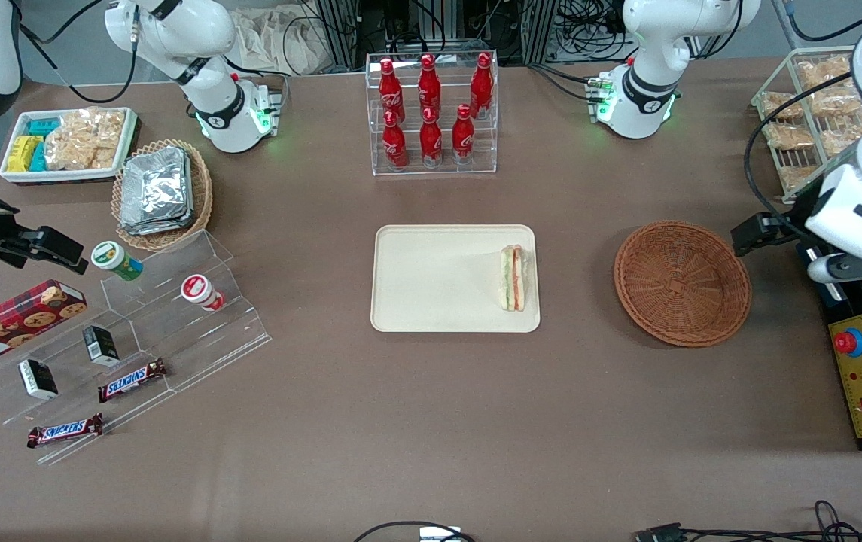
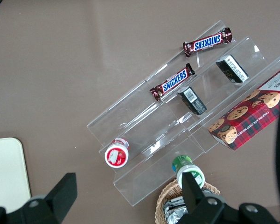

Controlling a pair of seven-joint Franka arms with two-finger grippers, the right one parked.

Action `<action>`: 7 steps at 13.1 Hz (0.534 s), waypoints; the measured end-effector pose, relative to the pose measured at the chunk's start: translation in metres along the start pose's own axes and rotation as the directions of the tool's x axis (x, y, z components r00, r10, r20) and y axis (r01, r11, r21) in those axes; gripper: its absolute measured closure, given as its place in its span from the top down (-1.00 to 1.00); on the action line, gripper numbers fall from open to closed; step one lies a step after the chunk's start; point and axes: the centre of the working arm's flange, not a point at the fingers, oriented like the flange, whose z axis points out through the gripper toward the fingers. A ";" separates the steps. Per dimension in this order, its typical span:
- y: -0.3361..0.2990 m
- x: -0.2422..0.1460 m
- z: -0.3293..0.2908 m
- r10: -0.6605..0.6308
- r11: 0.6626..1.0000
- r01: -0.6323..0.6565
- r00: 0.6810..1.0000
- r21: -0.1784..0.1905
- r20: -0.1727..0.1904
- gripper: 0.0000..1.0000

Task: Place sandwich from basket to tray

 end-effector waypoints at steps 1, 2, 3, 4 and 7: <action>-0.004 -0.005 0.004 -0.001 1.000 0.001 1.000 -0.005 -0.021 1.00; -0.004 -0.012 0.008 0.000 1.000 0.000 0.999 -0.008 -0.038 1.00; -0.003 -0.020 0.012 0.002 1.000 -0.002 0.999 -0.008 -0.042 1.00; -0.003 -0.025 0.012 0.003 1.000 -0.003 0.999 -0.009 -0.039 1.00; -0.004 -0.031 0.006 -0.003 1.000 0.002 0.999 -0.026 -0.040 1.00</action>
